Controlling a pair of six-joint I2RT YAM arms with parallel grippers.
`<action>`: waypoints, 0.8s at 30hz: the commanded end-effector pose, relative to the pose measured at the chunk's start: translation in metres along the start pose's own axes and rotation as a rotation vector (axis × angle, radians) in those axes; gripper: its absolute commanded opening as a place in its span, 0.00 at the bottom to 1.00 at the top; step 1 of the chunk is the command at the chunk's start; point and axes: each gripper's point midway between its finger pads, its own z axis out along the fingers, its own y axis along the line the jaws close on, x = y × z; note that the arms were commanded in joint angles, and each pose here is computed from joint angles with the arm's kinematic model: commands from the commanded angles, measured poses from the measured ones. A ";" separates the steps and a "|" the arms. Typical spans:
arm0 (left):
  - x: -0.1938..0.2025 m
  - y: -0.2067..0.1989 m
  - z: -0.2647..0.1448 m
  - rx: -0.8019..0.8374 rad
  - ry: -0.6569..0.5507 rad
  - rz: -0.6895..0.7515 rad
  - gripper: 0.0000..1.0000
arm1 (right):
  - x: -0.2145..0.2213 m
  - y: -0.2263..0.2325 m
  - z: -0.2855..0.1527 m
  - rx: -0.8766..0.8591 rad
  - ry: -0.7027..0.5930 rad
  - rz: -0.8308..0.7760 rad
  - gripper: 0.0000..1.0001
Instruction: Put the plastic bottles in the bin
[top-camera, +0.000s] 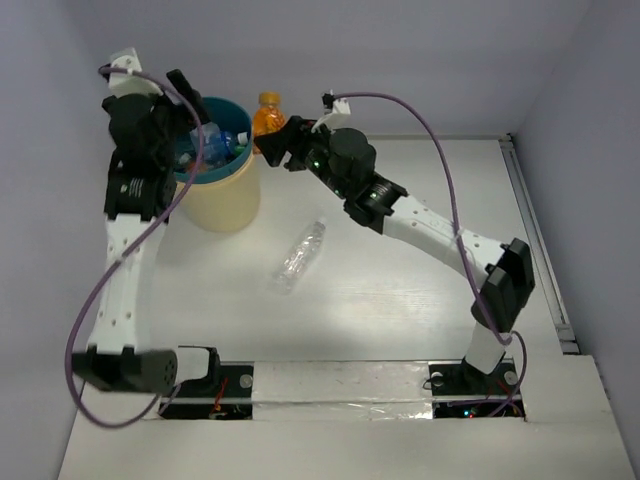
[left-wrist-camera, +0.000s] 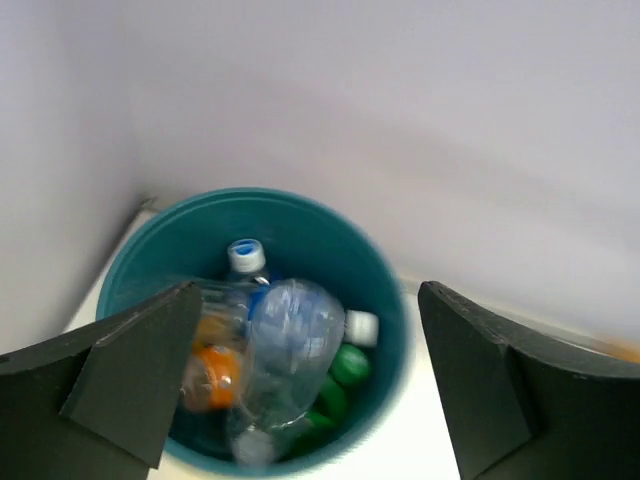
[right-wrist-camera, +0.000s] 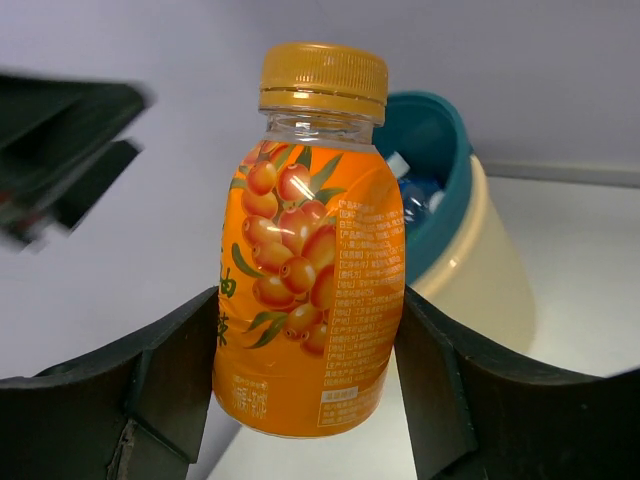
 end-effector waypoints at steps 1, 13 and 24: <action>-0.012 -0.025 -0.058 0.189 -0.035 -0.111 0.84 | -0.013 0.029 0.026 -0.113 -0.056 0.002 0.37; 0.034 0.006 -0.159 0.213 0.002 -0.130 0.62 | -0.010 0.042 0.111 -0.164 -0.121 -0.035 0.40; 0.037 -0.007 -0.172 0.290 0.028 -0.161 0.73 | 0.022 0.012 0.136 -0.106 -0.150 0.035 0.88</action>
